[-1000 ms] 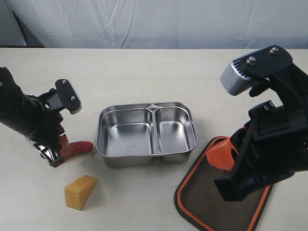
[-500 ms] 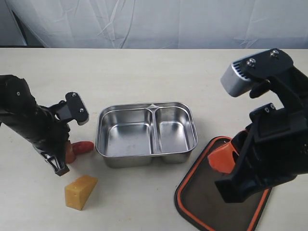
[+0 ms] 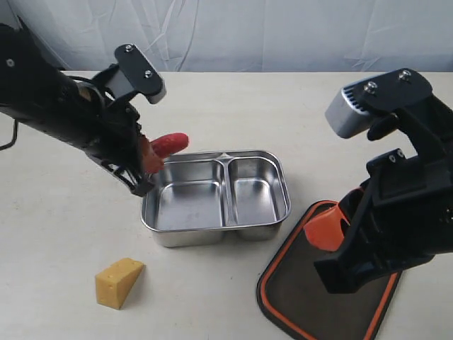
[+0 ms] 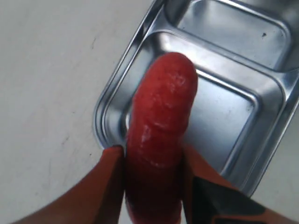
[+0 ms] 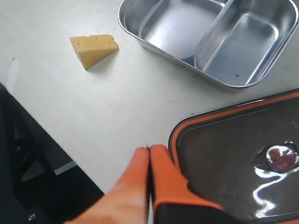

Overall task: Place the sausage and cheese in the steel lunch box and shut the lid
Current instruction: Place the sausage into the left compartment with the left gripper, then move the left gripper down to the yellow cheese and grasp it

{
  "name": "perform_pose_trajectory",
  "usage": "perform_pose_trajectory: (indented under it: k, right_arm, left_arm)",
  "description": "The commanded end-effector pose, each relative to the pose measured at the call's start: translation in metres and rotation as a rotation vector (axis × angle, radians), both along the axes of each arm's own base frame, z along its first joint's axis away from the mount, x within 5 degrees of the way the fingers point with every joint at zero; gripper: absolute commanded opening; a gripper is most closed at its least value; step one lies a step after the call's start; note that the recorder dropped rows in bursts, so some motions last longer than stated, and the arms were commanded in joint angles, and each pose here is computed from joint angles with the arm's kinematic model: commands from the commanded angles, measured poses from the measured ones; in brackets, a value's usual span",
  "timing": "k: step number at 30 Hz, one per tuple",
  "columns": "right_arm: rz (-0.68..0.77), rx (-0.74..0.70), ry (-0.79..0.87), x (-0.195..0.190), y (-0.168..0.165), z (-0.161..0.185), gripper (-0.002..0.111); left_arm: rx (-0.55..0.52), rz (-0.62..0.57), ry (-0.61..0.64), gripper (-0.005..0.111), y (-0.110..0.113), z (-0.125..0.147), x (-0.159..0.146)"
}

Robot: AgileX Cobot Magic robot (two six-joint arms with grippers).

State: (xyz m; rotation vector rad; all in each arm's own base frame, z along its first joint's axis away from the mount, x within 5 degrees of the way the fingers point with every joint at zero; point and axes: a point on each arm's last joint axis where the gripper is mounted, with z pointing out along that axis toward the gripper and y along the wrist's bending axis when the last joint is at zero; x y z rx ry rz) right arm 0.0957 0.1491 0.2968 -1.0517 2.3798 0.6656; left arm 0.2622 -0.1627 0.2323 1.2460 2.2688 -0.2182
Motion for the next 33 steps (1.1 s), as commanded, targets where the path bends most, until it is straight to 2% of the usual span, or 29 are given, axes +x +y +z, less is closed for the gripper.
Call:
perform_pose_trajectory:
  k: [1, 3, 6, 11, 14, 20, 25, 28, 33]
  right_arm:
    - [0.01, -0.005, 0.013, -0.003, -0.001, 0.0, 0.0]
    - [0.014, -0.015, 0.022, -0.004, -0.002, 0.0, 0.0]
    - [0.013, -0.018, 0.029, -0.004, -0.002, -0.001, 0.0]
    - [0.002, -0.014, 0.039, -0.004, -0.002, -0.001, 0.0]
    - [-0.001, -0.013, 0.041, -0.004, -0.002, -0.001, 0.0]
    - [0.002, -0.018, 0.051, -0.005, -0.003, -0.001, 0.0]
    - [0.007, -0.032, 0.066, -0.007, -0.003, -0.002, 0.0]
    - [0.008, -0.033, 0.067, -0.007, -0.004, -0.002, 0.0]
    - [0.008, -0.033, 0.067, -0.007, -0.004, -0.002, 0.0]
  left_arm:
    - [-0.027, 0.027, 0.036, 0.0, -0.012, -0.016, 0.006]
    - [-0.039, 0.05, 0.061, 0.001, -0.014, -0.021, 0.007]
    - [-0.063, 0.067, 0.074, 0.011, -0.016, -0.021, 0.009]
    - [-0.076, 0.07, 0.083, 0.046, -0.018, -0.018, 0.01]
    - [-0.071, 0.066, 0.082, 0.058, -0.018, -0.018, 0.01]
    - [-0.023, 0.028, 0.124, 0.059, -0.015, -0.018, 0.005]
    - [0.066, -0.015, 0.26, 0.059, -0.006, -0.014, -0.013]
    - [0.134, 0.029, 0.353, 0.059, 0.004, -0.01, -0.024]
    - [0.255, 0.19, 0.539, 0.06, 0.018, -0.015, -0.041]
